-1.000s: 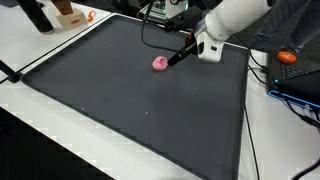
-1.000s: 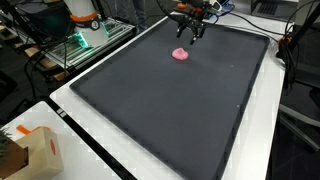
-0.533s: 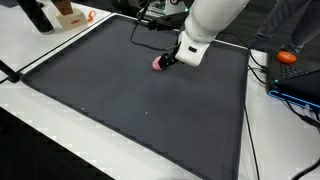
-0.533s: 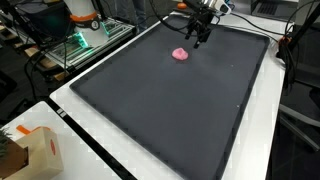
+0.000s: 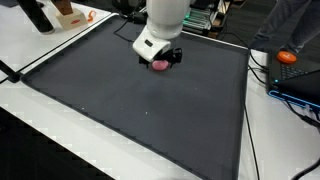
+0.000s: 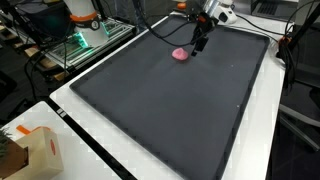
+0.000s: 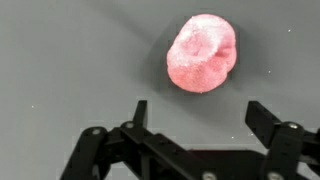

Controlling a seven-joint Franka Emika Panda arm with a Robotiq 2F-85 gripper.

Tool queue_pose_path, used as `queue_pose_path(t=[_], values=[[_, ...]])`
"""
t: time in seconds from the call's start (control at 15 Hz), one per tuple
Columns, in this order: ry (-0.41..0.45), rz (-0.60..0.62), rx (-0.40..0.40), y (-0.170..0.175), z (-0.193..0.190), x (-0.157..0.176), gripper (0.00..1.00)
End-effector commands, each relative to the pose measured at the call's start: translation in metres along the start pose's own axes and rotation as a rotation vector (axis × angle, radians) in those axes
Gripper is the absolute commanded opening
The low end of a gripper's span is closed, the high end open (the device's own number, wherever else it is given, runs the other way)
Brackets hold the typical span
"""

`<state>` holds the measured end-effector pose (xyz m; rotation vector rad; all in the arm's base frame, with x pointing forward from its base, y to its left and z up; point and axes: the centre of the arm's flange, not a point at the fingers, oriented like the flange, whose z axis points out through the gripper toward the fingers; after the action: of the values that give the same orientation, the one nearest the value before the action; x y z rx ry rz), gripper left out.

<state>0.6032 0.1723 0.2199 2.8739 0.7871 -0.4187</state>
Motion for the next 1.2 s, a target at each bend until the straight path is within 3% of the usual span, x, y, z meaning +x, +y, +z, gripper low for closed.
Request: queue_pose_path(t=[0.0, 0.47, 1.13], values=[[0.024, 0.175, 0.091, 0.032, 0.002, -0.014, 1.0], [0.049, 0.51, 0.242, 0.095, 0.013, -0.057, 1.0], [0.072, 0.983, 0.455, 0.118, 0.035, -0.119, 1.0]])
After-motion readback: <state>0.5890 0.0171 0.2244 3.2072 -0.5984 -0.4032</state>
